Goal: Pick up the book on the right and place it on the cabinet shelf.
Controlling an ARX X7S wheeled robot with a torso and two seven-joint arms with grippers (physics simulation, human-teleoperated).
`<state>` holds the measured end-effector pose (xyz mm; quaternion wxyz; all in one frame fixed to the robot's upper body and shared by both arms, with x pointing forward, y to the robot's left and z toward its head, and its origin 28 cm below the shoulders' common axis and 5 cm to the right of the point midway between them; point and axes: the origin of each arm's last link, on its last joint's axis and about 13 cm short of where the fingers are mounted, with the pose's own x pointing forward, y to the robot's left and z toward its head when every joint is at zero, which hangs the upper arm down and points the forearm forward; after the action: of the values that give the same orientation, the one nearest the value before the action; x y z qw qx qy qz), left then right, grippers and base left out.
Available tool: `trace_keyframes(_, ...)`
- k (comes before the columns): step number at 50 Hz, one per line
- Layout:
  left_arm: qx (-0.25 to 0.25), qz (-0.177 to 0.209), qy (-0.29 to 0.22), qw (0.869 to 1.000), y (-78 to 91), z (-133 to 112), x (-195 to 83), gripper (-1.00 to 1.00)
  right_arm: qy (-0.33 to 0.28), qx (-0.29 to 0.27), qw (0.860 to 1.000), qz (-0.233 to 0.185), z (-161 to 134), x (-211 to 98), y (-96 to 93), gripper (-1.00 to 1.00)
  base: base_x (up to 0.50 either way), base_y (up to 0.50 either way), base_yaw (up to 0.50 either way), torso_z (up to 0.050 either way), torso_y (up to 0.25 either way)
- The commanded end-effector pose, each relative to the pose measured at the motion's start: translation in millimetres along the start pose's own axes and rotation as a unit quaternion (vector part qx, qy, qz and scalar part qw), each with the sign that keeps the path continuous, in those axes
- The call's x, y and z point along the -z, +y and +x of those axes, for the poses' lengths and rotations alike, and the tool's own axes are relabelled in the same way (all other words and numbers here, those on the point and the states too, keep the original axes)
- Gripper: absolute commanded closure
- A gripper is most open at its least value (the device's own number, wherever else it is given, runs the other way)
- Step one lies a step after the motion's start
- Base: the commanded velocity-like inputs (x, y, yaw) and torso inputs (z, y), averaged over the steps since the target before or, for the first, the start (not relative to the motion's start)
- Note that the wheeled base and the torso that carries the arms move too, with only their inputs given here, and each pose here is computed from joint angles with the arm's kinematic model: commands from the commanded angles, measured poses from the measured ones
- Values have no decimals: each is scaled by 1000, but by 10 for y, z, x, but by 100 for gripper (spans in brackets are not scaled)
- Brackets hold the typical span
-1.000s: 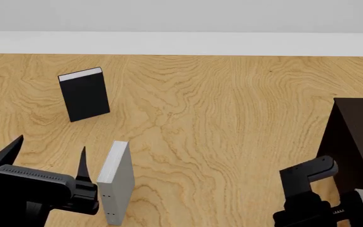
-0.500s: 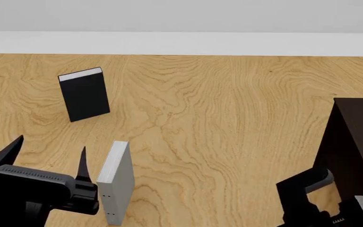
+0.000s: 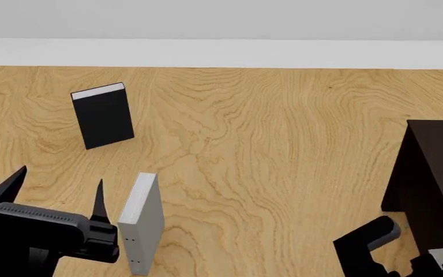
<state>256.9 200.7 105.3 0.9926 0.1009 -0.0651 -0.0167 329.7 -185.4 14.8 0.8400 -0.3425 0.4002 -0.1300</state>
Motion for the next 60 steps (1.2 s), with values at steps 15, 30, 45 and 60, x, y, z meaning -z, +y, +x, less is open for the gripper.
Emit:
trace_keyframes(15,1,-2,-1,1000,0,0,-8,-100,-148,-80,986,16,-119,-552,88,-100,10,-3,6,0,0)
trace_keyframes(30,-2,-6,-4,1000,18,1,-25,-100,-194,-75,978,31,-191,-708,51,-100,0,0,0,0,0)
trace_keyframes(45,-2,-9,-9,1000,33,-17,-42,-100,-292,-53,948,114,-747,-693,-259,-100,0,0,0,0,0)
trace_keyframes(60,3,-17,-26,1000,57,-145,-104,-100,-341,-46,922,177,-1121,-468,-325,-100,0,0,0,0,0)
